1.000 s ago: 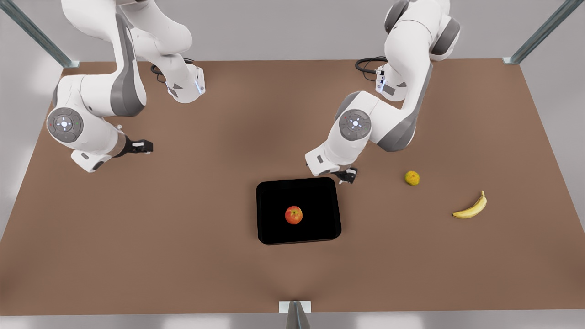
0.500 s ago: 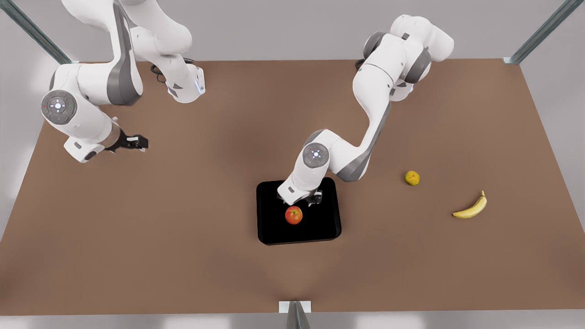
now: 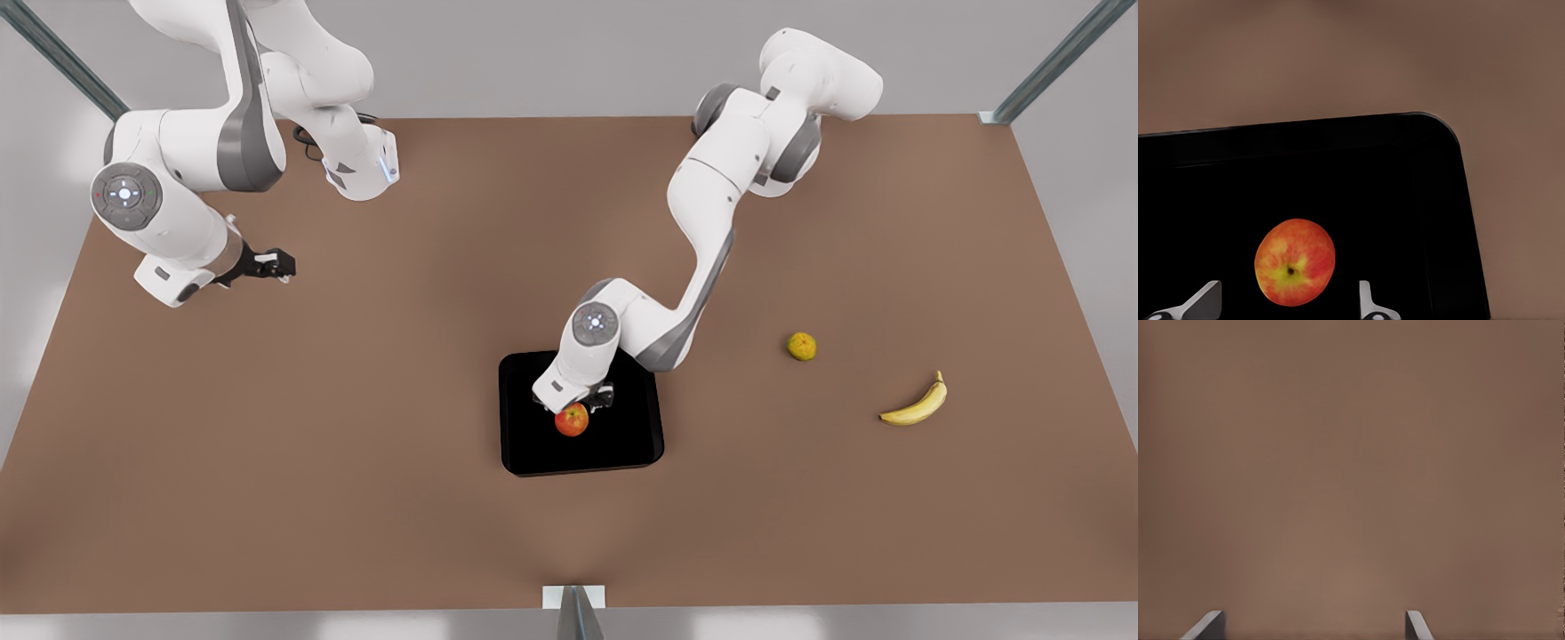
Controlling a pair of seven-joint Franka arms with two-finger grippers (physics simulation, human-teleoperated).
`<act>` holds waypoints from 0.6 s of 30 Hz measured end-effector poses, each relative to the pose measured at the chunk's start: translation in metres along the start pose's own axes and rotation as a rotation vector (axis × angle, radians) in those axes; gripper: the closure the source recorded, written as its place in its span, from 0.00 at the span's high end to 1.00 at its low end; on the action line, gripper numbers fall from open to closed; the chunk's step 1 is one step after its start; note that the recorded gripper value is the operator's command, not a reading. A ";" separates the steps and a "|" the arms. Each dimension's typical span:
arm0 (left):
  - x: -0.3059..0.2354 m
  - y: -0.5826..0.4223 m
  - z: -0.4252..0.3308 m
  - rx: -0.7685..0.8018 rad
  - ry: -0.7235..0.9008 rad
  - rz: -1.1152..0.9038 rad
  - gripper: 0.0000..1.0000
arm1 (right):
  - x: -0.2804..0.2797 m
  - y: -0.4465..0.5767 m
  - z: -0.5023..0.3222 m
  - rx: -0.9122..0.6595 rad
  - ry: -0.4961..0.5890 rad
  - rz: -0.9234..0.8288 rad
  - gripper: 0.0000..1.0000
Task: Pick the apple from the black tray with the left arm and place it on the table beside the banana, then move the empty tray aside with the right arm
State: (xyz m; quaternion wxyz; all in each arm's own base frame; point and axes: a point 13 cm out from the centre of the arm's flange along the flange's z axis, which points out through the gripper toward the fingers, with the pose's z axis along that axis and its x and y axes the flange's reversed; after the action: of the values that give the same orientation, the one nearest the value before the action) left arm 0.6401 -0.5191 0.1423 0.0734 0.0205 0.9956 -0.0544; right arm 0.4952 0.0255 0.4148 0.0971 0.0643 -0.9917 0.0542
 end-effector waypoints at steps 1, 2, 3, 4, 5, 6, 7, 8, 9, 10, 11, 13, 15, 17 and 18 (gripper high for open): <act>-0.001 0.000 0.003 0.000 -0.004 -0.002 1.00 | 0.000 -0.001 0.000 0.002 0.000 0.000 1.00; -0.001 0.001 0.005 -0.001 -0.006 -0.004 1.00 | 0.000 -0.003 0.001 0.004 0.001 0.000 1.00; -0.001 0.001 0.008 -0.002 -0.008 -0.006 1.00 | 0.000 -0.003 0.001 0.005 0.003 0.000 1.00; -0.002 0.002 0.009 -0.005 -0.013 -0.005 1.00 | -0.001 -0.004 0.002 0.006 0.004 0.000 1.00; -0.003 0.003 0.010 -0.009 -0.017 -0.005 1.00 | -0.001 -0.005 0.002 0.006 0.004 -0.001 1.00; -0.004 0.005 0.013 -0.014 -0.020 -0.006 1.00 | -0.001 -0.005 0.004 0.007 0.006 -0.002 1.00; -0.004 0.006 0.015 -0.017 -0.021 -0.006 1.00 | -0.002 -0.005 0.005 0.007 0.009 -0.003 1.00; -0.004 0.008 0.018 -0.020 -0.022 -0.007 1.00 | -0.002 -0.005 0.006 0.008 0.011 -0.004 1.00; -0.003 0.009 0.023 -0.023 -0.022 -0.008 1.00 | -0.002 -0.005 0.006 0.008 0.011 -0.005 1.00; -0.003 0.009 0.026 -0.024 -0.023 -0.009 1.00 | -0.003 -0.005 0.007 0.008 0.012 -0.006 1.00; -0.003 0.010 0.029 -0.025 -0.026 -0.008 1.00 | -0.003 -0.005 0.007 0.008 0.012 -0.008 1.00; -0.005 0.012 0.032 -0.031 -0.035 -0.006 1.00 | -0.003 -0.004 0.007 0.009 0.011 -0.010 1.00; -0.006 0.014 0.036 -0.036 -0.039 -0.004 1.00 | -0.004 -0.004 0.008 0.009 0.010 -0.012 1.00; -0.005 0.016 0.041 -0.040 -0.040 -0.004 1.00 | -0.005 -0.003 0.008 0.009 0.007 -0.014 1.00; -0.005 0.016 0.042 -0.042 -0.040 -0.004 1.00 | -0.005 -0.003 0.007 0.010 0.006 -0.014 1.00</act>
State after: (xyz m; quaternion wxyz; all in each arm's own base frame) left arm 0.6518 -0.5081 0.0996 0.0939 0.0161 0.9949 -0.0342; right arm 0.4990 0.0219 0.4069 0.1003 0.0717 -0.9906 0.0585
